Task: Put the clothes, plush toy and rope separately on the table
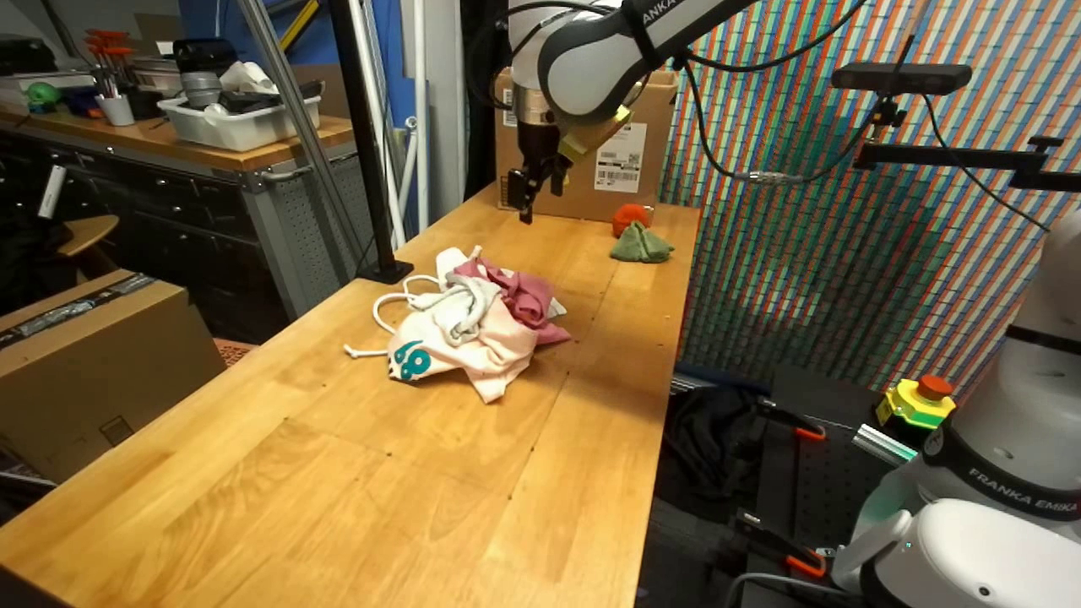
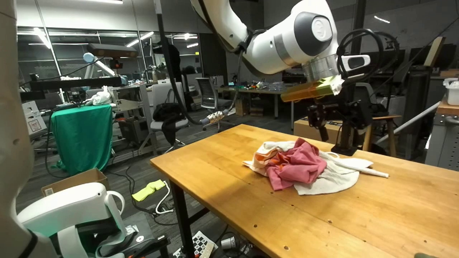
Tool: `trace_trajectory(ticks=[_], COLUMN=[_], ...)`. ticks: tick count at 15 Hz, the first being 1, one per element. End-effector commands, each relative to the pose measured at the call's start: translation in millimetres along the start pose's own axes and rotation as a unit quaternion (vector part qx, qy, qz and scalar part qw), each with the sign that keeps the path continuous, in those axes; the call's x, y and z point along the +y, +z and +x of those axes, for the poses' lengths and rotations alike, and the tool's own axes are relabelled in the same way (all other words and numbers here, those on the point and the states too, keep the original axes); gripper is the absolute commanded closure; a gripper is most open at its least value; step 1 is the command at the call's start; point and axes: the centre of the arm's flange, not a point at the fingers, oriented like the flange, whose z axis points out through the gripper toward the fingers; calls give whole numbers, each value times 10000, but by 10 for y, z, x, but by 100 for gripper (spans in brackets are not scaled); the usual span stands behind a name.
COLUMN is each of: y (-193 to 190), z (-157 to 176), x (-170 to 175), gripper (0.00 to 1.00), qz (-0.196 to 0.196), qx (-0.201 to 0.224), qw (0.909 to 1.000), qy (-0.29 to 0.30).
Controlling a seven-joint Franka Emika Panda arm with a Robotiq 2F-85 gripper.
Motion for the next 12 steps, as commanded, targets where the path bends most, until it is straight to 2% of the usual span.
trace_trajectory(ticks=[1,5,9,12], y=[-83,61,269,456], z=[-195,-253,-277,-347], x=[-252,-538,-620,-638], gripper=[0,0,0,0], qz=[714,1437,1931,2079], qx=[-98,-379,-841,-1192], qw=[9949,9769,9473,9245], qy=[-708,-1538,-2415,-2964])
